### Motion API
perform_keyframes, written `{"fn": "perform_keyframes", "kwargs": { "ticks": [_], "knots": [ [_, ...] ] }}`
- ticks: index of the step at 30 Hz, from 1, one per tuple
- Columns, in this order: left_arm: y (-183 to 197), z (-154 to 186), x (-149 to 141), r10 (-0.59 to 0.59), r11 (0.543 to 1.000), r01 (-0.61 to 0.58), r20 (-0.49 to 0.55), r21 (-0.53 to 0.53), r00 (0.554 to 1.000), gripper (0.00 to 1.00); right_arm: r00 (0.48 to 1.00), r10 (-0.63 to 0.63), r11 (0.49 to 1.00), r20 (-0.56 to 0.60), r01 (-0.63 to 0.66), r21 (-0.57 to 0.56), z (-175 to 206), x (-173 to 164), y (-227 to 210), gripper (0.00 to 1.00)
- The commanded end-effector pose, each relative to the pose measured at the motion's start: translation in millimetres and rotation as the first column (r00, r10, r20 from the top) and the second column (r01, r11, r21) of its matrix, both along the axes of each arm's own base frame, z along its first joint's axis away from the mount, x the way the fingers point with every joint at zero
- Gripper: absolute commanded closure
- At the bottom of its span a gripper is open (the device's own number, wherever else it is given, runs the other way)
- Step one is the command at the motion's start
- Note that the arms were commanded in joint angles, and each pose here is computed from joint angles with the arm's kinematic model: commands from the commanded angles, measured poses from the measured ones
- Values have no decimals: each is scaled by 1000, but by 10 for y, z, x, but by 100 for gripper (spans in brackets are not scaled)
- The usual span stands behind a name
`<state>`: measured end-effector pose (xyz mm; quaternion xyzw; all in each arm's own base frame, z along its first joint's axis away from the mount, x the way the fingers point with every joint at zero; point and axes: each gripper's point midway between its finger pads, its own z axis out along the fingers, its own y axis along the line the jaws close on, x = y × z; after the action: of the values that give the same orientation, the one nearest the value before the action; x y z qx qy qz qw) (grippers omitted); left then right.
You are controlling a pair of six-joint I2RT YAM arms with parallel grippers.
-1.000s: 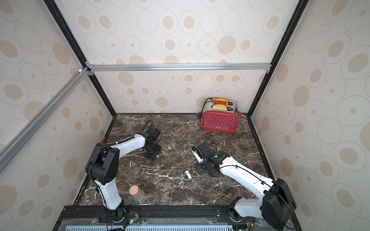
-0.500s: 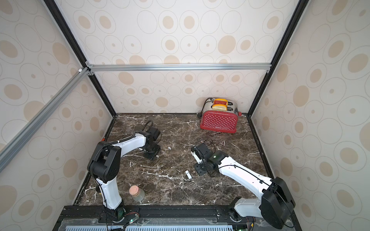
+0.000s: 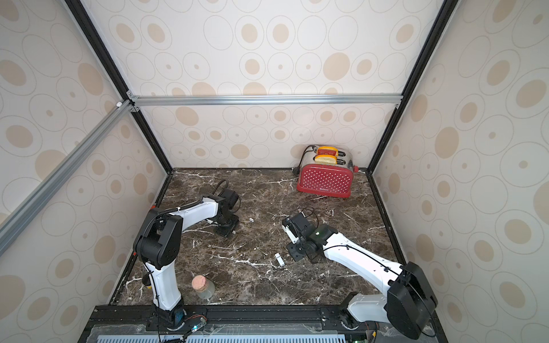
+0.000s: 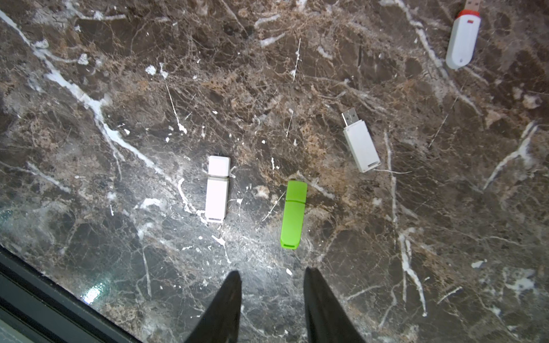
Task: Close the usb drive cover
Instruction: Pick up the cover from the center of the board.
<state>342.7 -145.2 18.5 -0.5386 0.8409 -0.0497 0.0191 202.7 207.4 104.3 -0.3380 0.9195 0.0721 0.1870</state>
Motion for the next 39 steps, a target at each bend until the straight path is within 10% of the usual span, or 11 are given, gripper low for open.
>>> {"fn": "perform_keyframes", "kwargs": {
  "ticks": [1, 39],
  "knots": [
    [-1, -44, 25, 21, 1000, -20, -15, 8, 1000, 54, 1000, 11, 1000, -10, -11, -20, -61, -40, -16, 62],
    [-18, -2, -1, -82, 997, 82, 18, -3, 996, 84, 999, 4, 996, -34, -7, -85, -200, 36, 22, 63]
  ]
}}
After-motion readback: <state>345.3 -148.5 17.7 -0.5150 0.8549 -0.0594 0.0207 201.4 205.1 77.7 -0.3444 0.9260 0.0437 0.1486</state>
